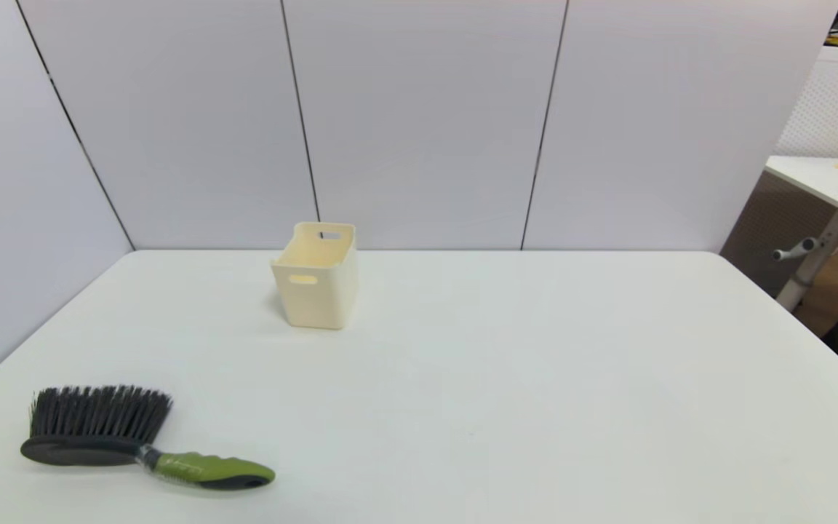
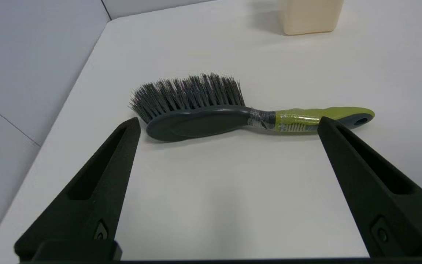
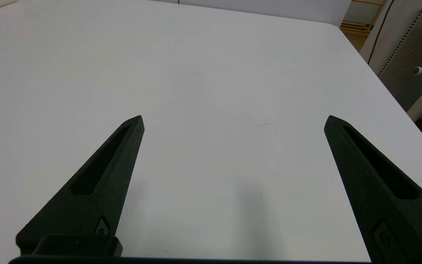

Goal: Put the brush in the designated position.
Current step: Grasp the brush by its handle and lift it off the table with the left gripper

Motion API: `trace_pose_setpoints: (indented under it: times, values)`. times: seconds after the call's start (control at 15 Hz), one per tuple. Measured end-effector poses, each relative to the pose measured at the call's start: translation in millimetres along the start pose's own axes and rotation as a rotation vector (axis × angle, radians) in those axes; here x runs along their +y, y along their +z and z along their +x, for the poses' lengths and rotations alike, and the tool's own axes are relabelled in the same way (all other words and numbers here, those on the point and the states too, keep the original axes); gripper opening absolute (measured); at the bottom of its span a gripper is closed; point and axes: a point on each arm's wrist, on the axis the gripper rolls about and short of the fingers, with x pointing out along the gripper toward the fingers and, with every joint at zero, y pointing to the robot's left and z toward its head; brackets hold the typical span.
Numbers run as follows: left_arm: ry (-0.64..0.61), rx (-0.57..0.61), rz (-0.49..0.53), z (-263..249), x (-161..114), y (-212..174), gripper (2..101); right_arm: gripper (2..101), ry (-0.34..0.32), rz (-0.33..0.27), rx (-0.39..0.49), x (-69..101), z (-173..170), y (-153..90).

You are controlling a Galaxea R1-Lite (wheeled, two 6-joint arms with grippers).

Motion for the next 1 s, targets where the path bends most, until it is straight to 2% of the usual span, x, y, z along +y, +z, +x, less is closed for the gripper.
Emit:
trace_pose_setpoints:
  times: [0.33,0.53,0.67,0.87,1.0]
  values:
    - [-0.042,0.132,0.153,6,12,56,97.9,97.3,0.000,-0.001,0.000,0.0,0,0]
    - [-0.090,0.239,0.166,21,17,77,97.9,97.3,0.000,0.000,0.000,0.0,0,0]
    - [-0.133,0.351,0.168,29,18,85,97.9,97.3,0.000,0.000,0.000,0.0,0,0]
    - [-0.200,0.523,0.173,39,19,91,97.9,97.3,0.000,0.000,0.000,0.0,0,0]
    - [-0.227,0.585,0.186,46,19,91,97.9,97.3,0.000,0.000,0.000,0.0,0,0]
